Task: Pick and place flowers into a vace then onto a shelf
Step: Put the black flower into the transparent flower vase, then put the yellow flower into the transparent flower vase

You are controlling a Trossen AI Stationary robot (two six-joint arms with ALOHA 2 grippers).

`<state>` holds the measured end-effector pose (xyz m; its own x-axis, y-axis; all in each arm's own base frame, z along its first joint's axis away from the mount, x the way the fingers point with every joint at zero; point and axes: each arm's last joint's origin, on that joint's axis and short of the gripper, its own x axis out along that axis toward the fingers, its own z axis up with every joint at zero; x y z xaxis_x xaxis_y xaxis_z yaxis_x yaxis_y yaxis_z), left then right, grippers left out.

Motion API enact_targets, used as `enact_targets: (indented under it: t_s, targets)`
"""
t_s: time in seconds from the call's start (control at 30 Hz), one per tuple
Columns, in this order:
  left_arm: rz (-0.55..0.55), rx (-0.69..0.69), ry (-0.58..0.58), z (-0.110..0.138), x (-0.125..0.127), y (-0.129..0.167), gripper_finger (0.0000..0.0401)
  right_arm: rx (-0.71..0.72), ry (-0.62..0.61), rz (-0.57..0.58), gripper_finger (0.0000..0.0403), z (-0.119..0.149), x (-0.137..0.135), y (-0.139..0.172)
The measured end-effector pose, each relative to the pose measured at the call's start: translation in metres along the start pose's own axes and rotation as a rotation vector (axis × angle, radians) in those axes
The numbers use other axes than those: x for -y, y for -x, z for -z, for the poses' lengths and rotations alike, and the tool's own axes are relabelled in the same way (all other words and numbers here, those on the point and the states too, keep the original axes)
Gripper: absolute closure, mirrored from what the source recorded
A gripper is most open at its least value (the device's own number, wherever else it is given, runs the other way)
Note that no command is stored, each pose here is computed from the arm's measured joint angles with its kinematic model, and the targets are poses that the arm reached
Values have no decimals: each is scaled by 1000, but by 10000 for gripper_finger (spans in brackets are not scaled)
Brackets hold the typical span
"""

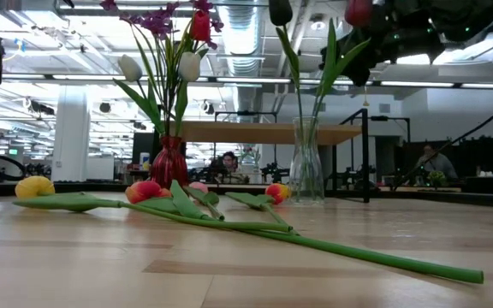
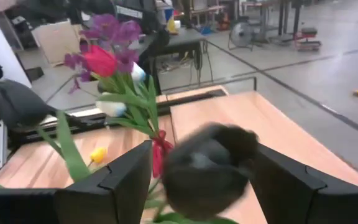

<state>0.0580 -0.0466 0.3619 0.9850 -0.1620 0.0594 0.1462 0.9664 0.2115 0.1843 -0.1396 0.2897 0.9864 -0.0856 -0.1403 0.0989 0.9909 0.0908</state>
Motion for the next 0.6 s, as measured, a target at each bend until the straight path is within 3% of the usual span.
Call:
enact_targets:
  t_s: [0.3,0.6]
  targets:
    - [-3,-7,2,1,0,0,318,108,133,-5,156,-47,-6,8]
    - [-30,-14,2,1,-1,0,318,312,396,-298,165,-112,-56,25]
